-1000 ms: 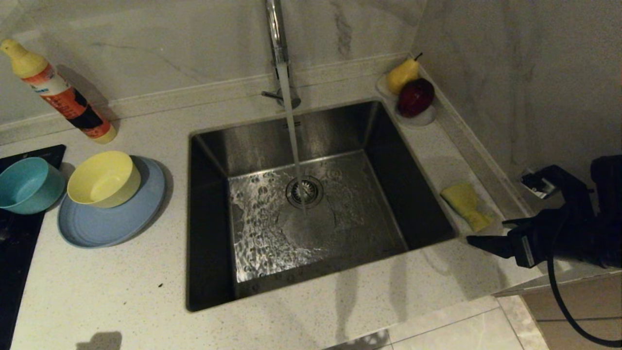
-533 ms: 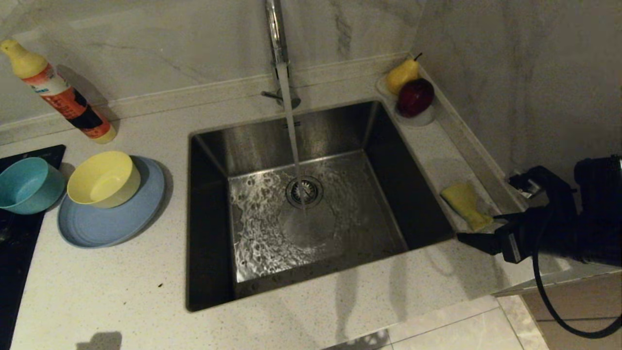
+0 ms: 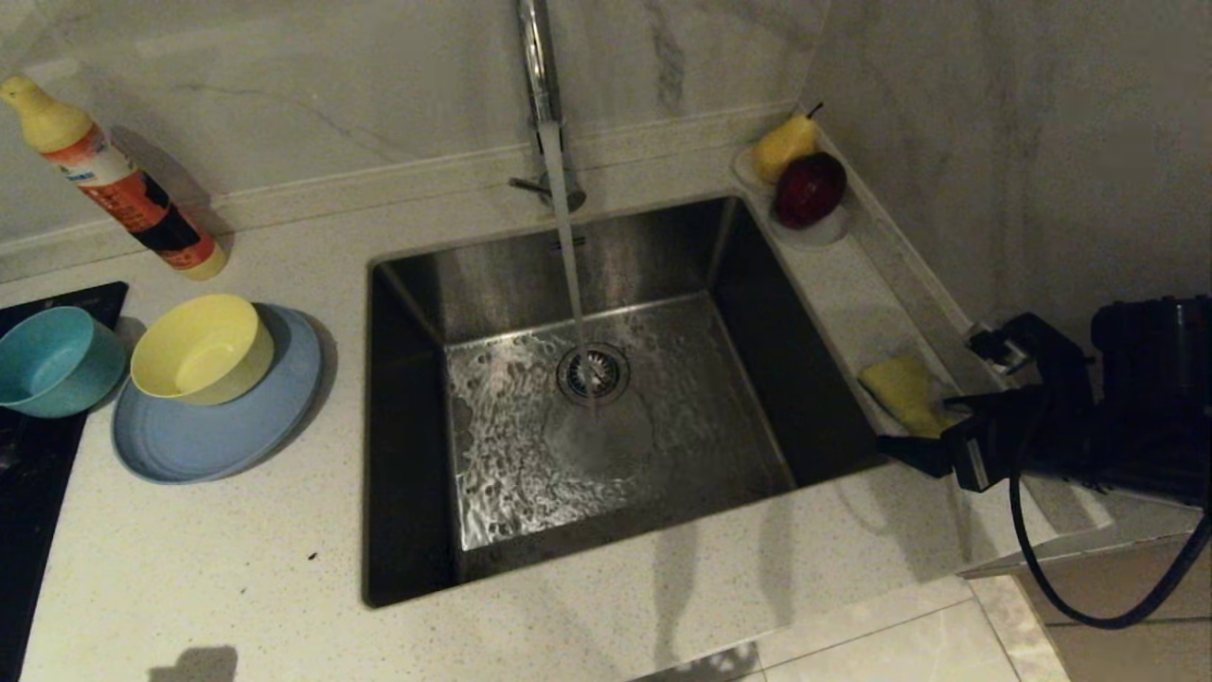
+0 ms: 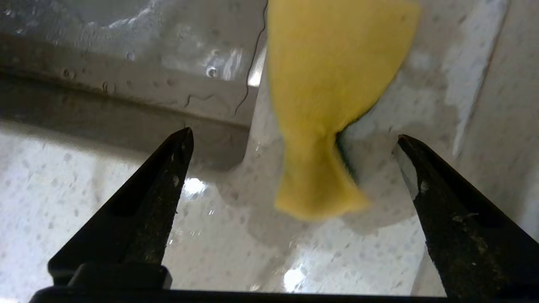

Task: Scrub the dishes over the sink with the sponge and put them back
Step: Pick up a bowl and the sponge

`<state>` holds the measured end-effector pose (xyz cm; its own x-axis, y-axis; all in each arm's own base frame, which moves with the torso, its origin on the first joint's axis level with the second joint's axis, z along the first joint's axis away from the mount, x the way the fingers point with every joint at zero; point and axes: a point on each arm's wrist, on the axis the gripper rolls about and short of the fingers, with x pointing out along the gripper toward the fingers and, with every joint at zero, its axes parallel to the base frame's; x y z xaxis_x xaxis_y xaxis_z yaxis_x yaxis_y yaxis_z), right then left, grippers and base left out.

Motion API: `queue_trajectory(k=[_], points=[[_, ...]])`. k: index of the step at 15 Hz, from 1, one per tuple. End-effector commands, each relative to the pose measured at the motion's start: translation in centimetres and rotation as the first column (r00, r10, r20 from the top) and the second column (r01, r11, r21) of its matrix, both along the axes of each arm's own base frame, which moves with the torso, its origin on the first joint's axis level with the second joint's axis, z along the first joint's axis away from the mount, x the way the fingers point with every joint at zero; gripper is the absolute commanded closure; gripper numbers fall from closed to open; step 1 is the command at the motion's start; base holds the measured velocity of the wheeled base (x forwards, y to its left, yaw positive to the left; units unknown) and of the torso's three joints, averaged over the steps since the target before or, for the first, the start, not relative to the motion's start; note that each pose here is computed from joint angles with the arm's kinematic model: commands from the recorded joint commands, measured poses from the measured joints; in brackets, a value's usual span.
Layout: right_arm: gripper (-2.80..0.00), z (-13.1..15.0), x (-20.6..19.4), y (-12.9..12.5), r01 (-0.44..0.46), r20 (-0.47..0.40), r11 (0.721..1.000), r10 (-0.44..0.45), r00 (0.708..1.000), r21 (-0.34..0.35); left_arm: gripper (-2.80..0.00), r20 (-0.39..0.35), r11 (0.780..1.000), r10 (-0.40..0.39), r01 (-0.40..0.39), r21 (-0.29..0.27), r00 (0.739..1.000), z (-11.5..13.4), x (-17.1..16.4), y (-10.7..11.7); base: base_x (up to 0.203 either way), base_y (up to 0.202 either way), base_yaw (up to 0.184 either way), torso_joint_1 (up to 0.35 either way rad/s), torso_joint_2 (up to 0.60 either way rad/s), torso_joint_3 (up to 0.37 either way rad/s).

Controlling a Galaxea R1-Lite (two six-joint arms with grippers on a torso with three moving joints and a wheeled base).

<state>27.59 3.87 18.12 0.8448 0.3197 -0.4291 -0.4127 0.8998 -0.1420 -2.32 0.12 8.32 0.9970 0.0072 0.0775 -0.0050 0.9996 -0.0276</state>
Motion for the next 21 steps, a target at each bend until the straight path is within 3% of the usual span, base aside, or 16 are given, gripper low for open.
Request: queue_trajectory(k=[1, 8, 21], points=[[-2.8, 0.0, 0.4, 0.0, -0.001, 0.001, 1.0, 0.001, 1.0, -0.002, 0.0, -0.029, 1.0, 0.001, -0.001, 0.0, 1.0, -0.8, 0.2, 0.0, 0.0, 0.0, 0.0, 0.0, 0.0, 0.0], [-2.8, 1.0, -0.2, -0.8, 0.007, 0.038, 0.999, -0.005, 0.999, -0.036, 0.0, -0.029, 1.0, 0.001, -0.001, 0.0, 1.0, -0.8, 0.2, 0.0, 0.0, 0.0, 0.0, 0.0, 0.0, 0.0], [-2.8, -0.2, 0.0, -1.2, 0.006, -0.01, 0.999, -0.007, 1.0, -0.054, 0.0, -0.029, 1.0, 0.002, -0.002, 0.0, 1.0, -0.8, 0.2, 0.0, 0.0, 0.0, 0.0, 0.0, 0.0, 0.0]])
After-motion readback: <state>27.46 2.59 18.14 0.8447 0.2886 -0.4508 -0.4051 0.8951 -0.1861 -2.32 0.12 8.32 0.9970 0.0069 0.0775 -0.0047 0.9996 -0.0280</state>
